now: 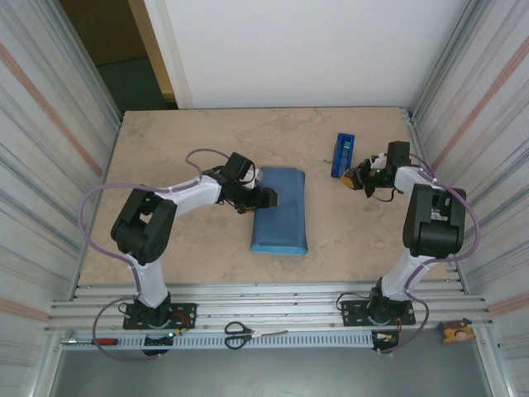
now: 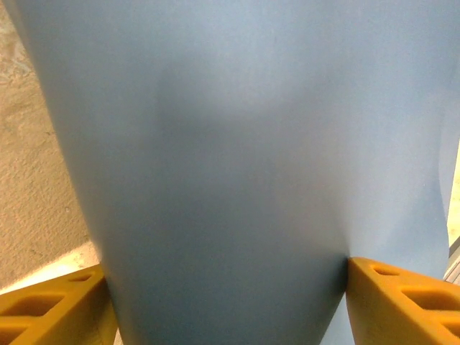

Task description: Wrap the gift box in paper

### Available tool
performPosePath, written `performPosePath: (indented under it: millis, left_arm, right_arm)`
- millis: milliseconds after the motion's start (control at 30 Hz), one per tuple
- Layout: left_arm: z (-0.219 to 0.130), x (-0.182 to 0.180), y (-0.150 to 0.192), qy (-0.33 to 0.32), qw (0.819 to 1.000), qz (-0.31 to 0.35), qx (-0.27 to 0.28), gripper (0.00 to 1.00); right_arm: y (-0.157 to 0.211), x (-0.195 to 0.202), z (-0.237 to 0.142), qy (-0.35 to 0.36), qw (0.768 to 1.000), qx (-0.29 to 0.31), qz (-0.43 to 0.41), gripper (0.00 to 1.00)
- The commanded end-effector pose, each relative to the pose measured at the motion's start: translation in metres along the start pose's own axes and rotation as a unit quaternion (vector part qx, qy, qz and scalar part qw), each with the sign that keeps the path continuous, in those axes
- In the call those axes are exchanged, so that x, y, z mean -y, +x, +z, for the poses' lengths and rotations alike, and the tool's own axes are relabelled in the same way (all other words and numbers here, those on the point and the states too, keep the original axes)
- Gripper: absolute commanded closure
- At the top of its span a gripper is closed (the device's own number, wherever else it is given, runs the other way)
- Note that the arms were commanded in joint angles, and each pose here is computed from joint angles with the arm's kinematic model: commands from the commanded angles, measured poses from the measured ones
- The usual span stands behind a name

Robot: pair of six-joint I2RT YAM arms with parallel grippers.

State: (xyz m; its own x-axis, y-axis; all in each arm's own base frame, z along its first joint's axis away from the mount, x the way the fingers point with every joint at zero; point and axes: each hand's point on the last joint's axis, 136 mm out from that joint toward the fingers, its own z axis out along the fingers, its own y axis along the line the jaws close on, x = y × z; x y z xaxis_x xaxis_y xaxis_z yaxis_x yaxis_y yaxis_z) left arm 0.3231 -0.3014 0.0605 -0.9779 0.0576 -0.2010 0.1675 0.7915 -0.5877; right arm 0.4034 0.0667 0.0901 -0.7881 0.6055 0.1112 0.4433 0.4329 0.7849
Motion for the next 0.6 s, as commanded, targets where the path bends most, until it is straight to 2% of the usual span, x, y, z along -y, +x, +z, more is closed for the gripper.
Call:
performPosePath:
  millis: [0,300,567]
  left_arm:
    - [0.03,-0.059,0.059,-0.096,0.99,-0.032,-0.093,0.23]
    - [0.032,-0.06,0.06,-0.098,0.99,-0.032,-0.097,0.23]
    - [0.031,-0.062,0.06,-0.105,0.989,-0.032,-0.1,0.23]
  right_arm:
    - [0.016,0.0,-0.002,0.007,1.0,-0.012,0.005,1.0]
    - [0.002,0.046,0.011,0.108,0.994,0.006,-0.012,1.0]
    - [-0.014,0.082,0.024,0.234,0.971,0.016,-0.053,1.0]
